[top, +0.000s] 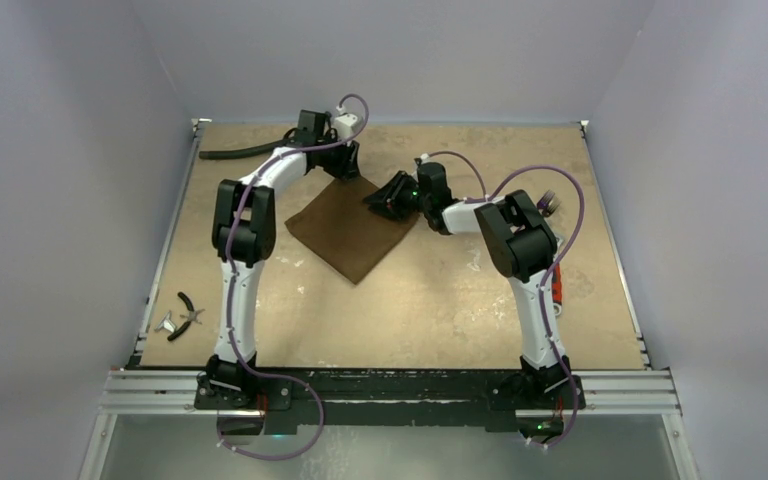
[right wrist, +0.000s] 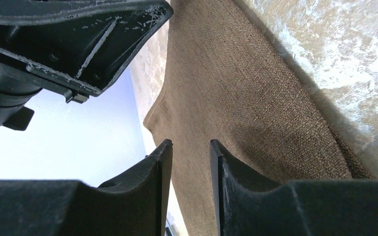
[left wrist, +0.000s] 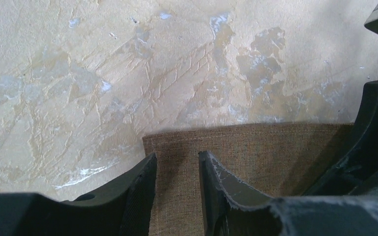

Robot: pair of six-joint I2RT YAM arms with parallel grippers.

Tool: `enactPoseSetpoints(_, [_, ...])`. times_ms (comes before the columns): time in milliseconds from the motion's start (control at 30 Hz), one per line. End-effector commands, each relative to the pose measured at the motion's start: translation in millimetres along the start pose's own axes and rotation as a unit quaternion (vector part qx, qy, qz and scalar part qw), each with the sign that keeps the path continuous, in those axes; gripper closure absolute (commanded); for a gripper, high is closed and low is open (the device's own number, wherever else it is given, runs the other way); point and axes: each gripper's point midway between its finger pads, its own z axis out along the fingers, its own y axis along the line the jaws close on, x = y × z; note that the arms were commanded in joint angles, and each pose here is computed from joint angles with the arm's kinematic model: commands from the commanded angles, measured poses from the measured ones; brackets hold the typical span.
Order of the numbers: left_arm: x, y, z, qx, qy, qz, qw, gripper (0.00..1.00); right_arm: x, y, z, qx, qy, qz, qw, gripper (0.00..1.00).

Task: Fold the napkin into a case and place the utensils inside
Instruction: Smooth out the upper triangle-folded napkin at the center of the board.

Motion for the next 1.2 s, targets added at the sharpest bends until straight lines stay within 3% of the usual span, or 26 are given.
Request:
enactPoseSetpoints(0, [-13,-2,2,0.010,-0.013,-0.004,1.000,0.64,6,2,1,-0.014,0.007,-0.010,1.000,0.64])
enactPoseSetpoints(400, [-2,4,11,0.006,-0.004,-0.015,1.000,0.69,11,-3,0,-0.015,0.015,-0.007,1.000,0.67])
enactPoseSetpoints(600, [-9,1,10,0.008,-0.016,-0.016,1.000,0.93,13,-4,-1,-0.015,0.020,-0.006,1.000,0.69])
enactPoseSetpoints(700, [-15,-1,6,0.007,-0.025,-0.011,1.000,1.00,14,-5,-1,-0.014,0.023,-0.006,1.000,0.69])
enactPoseSetpoints(1000, [-44,-19,-27,0.009,-0.069,0.014,0.997,1.00,15,-2,0,-0.021,0.028,-0.002,0.999,0.68])
enactPoseSetpoints(1167, [-47,-28,-38,0.016,-0.078,0.025,0.996,1.00,14,9,-2,-0.042,0.029,0.002,0.999,0.59])
